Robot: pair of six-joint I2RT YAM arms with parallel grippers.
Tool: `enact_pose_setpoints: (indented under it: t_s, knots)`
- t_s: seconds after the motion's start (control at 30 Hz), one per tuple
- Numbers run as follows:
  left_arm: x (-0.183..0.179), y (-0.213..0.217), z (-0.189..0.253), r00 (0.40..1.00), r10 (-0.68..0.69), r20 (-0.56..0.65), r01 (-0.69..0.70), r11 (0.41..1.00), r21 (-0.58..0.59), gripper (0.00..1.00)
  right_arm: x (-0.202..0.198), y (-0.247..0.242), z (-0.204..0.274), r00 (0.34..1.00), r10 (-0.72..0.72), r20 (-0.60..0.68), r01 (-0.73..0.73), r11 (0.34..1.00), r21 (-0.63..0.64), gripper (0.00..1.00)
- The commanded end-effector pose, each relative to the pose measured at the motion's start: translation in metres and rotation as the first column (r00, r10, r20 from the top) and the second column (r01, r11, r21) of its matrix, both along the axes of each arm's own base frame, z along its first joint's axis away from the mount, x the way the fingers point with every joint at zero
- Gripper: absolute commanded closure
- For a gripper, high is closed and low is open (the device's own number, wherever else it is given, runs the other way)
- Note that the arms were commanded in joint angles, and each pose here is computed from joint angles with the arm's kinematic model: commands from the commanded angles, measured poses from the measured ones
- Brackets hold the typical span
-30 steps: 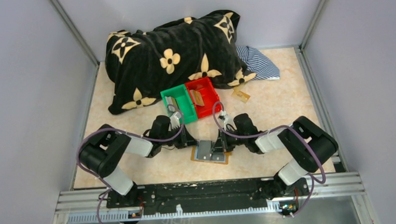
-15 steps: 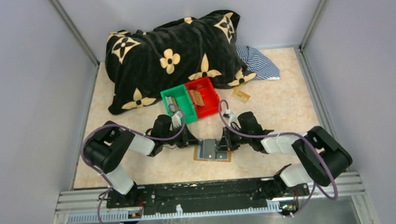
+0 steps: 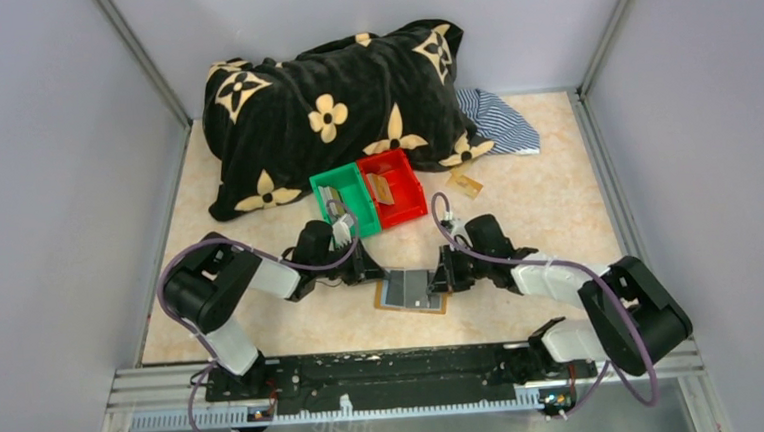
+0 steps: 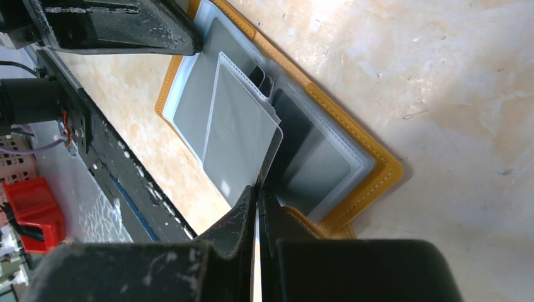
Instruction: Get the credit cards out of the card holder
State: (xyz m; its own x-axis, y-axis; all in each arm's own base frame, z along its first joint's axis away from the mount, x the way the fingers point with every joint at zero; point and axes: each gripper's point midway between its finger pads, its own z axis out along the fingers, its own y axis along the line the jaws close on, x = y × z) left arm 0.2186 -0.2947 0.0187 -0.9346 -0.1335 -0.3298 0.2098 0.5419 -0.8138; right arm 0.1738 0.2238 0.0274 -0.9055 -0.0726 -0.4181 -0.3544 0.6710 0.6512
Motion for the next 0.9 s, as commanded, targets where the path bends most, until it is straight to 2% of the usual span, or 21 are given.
enact_pose_setpoints:
  t_s: [0.0, 0.5, 0.87]
  knots:
    - [-0.016, 0.029, -0.053, 0.993, 0.056, -0.106, -0.035, 0.981, 0.190, 0.85, 0.006, -0.009, 0.010, 0.999, -0.023, 0.041, 0.024, 0.999, -0.029, 1.00]
    - [-0.014, 0.028, -0.053, 0.993, 0.050, -0.108, -0.030, 0.984, 0.177, 0.85, -0.002, -0.030, 0.013, 0.993, -0.113, 0.020, 0.114, 0.988, -0.101, 1.00]
    - [-0.008, 0.025, -0.041, 0.996, 0.034, -0.088, -0.021, 0.988, 0.152, 0.85, 0.012, -0.063, 0.029, 0.951, -0.294, 0.100, 0.309, 0.926, -0.219, 1.00]
